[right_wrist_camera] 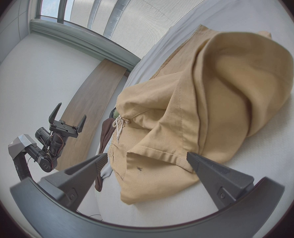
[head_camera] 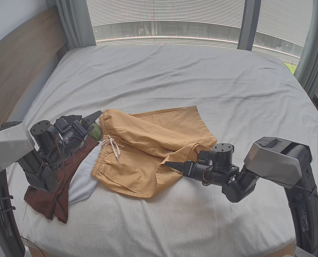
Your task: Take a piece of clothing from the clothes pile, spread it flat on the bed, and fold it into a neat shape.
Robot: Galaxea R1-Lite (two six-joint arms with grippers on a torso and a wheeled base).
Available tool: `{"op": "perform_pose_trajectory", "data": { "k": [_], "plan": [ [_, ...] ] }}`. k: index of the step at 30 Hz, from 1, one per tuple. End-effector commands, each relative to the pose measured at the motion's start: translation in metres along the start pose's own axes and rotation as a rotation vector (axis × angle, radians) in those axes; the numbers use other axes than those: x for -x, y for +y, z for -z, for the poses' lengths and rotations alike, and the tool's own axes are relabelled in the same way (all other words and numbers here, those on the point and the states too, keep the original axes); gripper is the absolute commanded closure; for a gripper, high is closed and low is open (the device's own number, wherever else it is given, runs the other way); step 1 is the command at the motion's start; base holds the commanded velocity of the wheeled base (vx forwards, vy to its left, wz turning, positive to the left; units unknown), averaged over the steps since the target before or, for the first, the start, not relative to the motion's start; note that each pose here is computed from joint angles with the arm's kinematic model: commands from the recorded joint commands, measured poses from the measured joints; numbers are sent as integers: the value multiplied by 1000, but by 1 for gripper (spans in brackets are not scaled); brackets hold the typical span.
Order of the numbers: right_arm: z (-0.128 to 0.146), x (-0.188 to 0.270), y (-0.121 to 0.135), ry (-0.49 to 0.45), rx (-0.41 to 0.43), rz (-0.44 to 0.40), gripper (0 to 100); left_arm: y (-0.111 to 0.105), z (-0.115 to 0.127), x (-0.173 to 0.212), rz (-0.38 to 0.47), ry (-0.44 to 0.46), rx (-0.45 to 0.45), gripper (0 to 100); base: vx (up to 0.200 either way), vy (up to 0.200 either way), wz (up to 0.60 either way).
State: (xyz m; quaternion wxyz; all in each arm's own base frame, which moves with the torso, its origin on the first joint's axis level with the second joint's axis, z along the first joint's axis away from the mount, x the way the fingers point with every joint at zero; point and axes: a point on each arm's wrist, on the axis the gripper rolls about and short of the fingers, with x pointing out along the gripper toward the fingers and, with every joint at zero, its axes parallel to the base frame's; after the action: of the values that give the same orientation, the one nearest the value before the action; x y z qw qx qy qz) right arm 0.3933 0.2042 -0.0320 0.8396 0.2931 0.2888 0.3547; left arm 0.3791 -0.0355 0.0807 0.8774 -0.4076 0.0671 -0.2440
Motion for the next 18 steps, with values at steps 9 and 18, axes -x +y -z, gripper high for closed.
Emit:
{"op": "perform_pose_trajectory", "data": {
  "k": [9,18],
  "plan": [
    [2,12,-9,-3,-12,32,0,-1,0,0,2,-1,1,0,0,0,0],
    [9,0,-18,9,-3,32,0,-1,0,0,2,-1,1,0,0,0,0]
  ]
}}
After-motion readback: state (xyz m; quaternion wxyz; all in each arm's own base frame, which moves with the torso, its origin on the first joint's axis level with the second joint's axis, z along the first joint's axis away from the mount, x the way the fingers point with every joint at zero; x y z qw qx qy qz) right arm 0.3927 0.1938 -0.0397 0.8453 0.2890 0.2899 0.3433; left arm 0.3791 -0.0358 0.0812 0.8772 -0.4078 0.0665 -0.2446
